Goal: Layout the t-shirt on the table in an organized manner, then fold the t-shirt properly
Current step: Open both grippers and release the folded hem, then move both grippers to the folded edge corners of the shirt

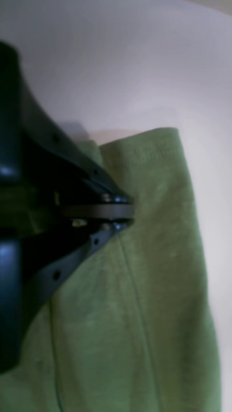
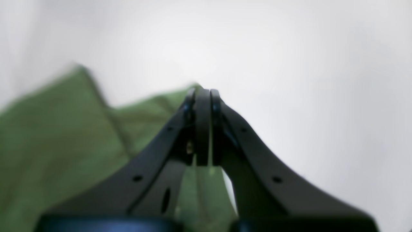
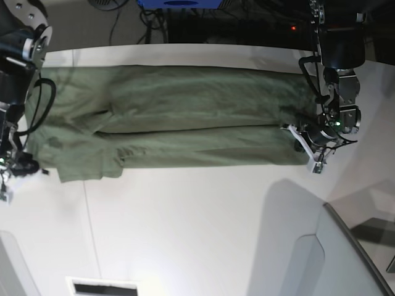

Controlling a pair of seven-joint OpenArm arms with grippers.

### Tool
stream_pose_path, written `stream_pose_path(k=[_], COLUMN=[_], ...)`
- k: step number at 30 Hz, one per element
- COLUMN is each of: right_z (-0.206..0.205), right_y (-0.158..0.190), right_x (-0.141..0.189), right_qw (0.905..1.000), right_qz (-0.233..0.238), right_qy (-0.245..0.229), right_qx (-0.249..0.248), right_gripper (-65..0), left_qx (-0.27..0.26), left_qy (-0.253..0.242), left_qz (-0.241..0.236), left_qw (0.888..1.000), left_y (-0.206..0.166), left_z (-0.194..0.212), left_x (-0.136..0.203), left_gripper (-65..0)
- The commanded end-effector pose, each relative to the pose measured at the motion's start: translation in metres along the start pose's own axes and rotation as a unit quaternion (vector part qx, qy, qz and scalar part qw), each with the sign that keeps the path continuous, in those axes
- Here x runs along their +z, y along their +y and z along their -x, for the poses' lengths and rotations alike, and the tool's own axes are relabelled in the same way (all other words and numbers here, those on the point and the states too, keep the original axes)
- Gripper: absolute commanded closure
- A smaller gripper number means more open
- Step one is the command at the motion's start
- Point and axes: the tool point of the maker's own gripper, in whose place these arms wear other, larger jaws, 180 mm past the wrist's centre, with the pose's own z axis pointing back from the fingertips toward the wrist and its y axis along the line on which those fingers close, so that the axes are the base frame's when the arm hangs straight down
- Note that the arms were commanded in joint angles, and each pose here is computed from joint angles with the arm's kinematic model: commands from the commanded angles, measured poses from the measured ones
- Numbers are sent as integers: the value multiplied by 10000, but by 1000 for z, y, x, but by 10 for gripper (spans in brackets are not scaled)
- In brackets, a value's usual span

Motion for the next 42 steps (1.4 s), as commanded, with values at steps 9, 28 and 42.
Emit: stream_pose_path(k=[9, 28, 42], right_z=[-47, -19, 10], right_y=[66, 79, 65], right_x=[6, -28, -35], right_qw=[9907, 9874, 9876], right_qz=[-1207, -1530, -1444], right_qy=[37, 366, 614], right_qx=[631, 170, 86], right_gripper=[-288, -288, -287], left_qx=[272, 1131, 1118], left_qy=[-829, -582, -567], left_qz=[-119, -1053, -1025], left_qw=[9961, 9863, 9868], left_y=[15, 92, 89], left_z=[-50, 37, 37], left_x=[37, 96, 94], left_gripper=[0, 0, 0])
